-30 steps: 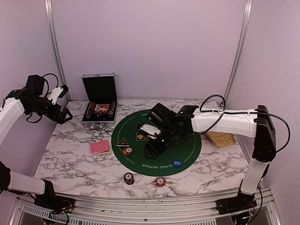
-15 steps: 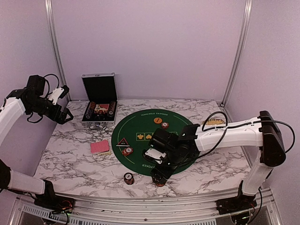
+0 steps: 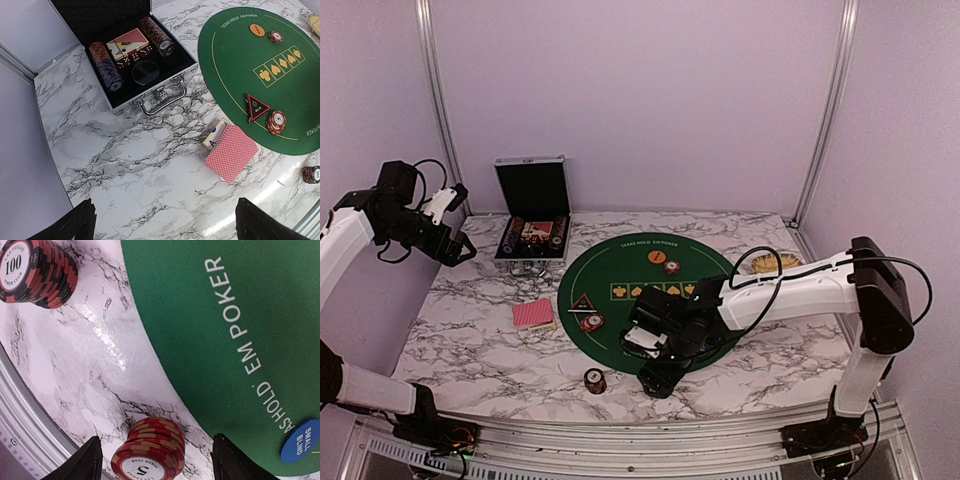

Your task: Distribute texas hold em gaming equipment

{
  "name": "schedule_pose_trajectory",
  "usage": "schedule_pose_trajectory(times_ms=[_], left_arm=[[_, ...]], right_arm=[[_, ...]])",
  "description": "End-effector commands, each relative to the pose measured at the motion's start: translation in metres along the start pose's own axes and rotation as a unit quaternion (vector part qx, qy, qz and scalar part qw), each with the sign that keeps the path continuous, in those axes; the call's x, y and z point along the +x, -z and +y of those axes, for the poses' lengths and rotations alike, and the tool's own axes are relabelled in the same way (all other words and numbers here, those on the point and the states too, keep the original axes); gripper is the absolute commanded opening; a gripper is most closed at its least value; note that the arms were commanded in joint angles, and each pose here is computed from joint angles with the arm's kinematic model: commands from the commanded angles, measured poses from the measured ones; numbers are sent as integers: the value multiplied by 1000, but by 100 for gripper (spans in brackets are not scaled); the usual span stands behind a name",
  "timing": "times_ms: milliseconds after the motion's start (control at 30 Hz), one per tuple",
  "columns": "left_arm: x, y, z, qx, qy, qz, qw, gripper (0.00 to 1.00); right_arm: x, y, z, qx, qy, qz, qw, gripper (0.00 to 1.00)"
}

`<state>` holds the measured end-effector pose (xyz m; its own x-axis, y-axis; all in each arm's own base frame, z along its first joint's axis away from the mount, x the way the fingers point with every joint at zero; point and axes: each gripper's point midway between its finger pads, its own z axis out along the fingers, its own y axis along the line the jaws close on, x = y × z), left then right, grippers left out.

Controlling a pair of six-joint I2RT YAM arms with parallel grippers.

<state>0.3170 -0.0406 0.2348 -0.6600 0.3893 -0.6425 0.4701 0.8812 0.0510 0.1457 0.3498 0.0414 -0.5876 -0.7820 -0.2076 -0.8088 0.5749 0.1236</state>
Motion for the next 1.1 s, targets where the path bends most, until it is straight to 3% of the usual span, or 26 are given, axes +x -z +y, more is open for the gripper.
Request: schedule_pose_trajectory(times_ms=[0, 600, 867, 1067], left_arm=[[-1, 2, -2, 7, -4, 4, 1000, 99], [-1, 4, -1, 3, -6, 5, 1000, 99], [0, 3, -1, 3, -7, 7, 1000, 99], [1, 1, -1, 5, -7, 9, 1000, 99]], right_arm=[[-1, -5, 4, -1, 6, -2, 1000, 71], [-4, 3, 7, -7, 5, -15, 1000, 44], [-9, 14, 18, -24, 7, -24, 999, 22], [-16, 27, 23, -30, 7, -35, 999, 11]])
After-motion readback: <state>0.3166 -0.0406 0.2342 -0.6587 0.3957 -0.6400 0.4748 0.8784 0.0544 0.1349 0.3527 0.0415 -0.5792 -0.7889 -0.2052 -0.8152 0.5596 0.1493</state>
